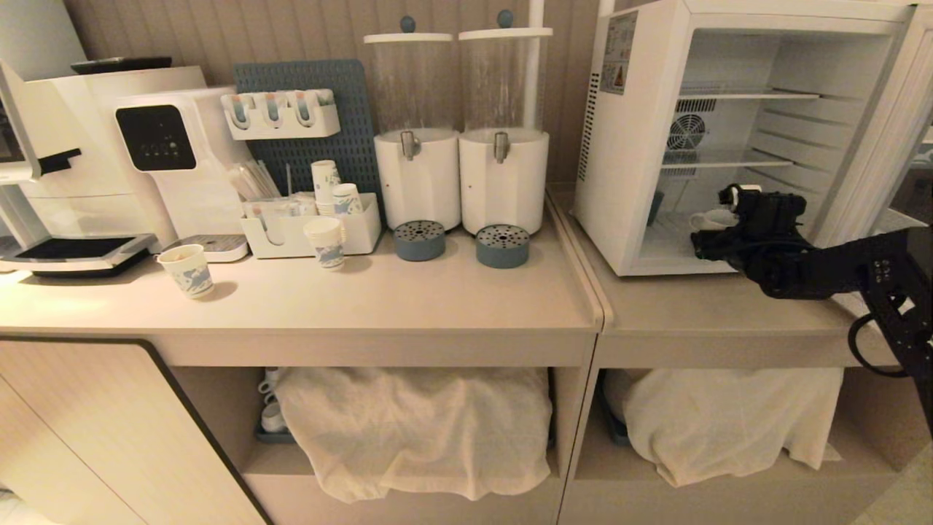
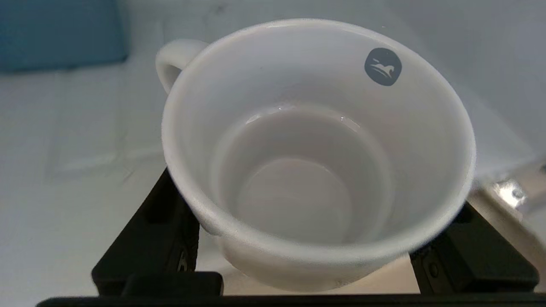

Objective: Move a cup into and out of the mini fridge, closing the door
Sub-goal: Put the ceramic cup in the freezer

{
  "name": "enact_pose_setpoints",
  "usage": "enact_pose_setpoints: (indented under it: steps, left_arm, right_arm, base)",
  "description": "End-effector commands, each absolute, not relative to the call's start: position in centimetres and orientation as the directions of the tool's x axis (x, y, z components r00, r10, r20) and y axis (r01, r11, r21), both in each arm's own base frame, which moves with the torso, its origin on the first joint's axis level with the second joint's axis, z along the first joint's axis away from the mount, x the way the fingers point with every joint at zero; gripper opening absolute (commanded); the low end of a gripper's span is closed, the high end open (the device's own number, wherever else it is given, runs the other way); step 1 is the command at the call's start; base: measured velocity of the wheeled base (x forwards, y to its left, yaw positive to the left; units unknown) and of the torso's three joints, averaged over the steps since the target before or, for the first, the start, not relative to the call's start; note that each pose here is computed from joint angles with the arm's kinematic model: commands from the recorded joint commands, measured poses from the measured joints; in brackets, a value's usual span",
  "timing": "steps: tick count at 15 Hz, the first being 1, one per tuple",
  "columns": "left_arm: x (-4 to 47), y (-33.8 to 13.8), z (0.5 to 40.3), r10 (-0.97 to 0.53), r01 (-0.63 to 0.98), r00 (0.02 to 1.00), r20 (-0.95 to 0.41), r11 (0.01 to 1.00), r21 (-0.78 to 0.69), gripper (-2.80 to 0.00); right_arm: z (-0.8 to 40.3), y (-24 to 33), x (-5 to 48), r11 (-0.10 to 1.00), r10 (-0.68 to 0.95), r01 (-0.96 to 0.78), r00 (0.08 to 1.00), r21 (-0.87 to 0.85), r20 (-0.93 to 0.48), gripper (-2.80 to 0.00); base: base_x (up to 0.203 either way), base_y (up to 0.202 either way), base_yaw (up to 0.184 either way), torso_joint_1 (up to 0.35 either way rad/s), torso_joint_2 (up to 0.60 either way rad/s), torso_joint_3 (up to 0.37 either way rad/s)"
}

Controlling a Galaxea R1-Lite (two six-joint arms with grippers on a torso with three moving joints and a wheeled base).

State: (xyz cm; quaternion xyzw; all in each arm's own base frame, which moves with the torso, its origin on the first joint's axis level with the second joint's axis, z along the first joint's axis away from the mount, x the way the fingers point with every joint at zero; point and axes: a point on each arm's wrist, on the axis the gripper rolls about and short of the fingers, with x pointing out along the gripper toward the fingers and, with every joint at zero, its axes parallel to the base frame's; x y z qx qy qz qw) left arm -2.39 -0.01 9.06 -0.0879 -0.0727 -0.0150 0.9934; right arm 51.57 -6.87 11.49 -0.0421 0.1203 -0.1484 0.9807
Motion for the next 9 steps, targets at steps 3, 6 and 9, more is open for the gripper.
enact_pose_setpoints:
  steps: [3, 6, 9]
  left_arm:
    - [-2.1, 0.0, 7.9, -0.017, 0.037, 0.993, 0.113, 0.984, -0.175, -2.8]
    - [-2.1, 0.0, 7.9, -0.017, 0.037, 0.993, 0.113, 0.984, -0.175, -2.8]
    - [-2.1, 0.0, 7.9, -0.015, 0.035, 0.994, 0.112, 0.984, -0.175, -2.8]
  right_arm:
    - [20.2, -6.1, 46.1, 0.963, -0.267, 0.261, 0.956, -0.065, -0.122, -2.8]
    - [24.2, -4.9, 40.4, 0.973, -0.232, 0.231, 0.968, -0.021, -0.099, -2.8]
    - [27.3, -3.9, 34.4, 0.977, -0.209, 0.211, 0.976, 0.019, -0.059, -2.8]
  base:
    - [0.0, 0.0, 0.0, 0.0, 0.0, 0.0]
    - [0.0, 0.0, 0.0, 0.0, 0.0, 0.0]
    - [0.0, 0.0, 0.0, 0.0, 0.0, 0.0]
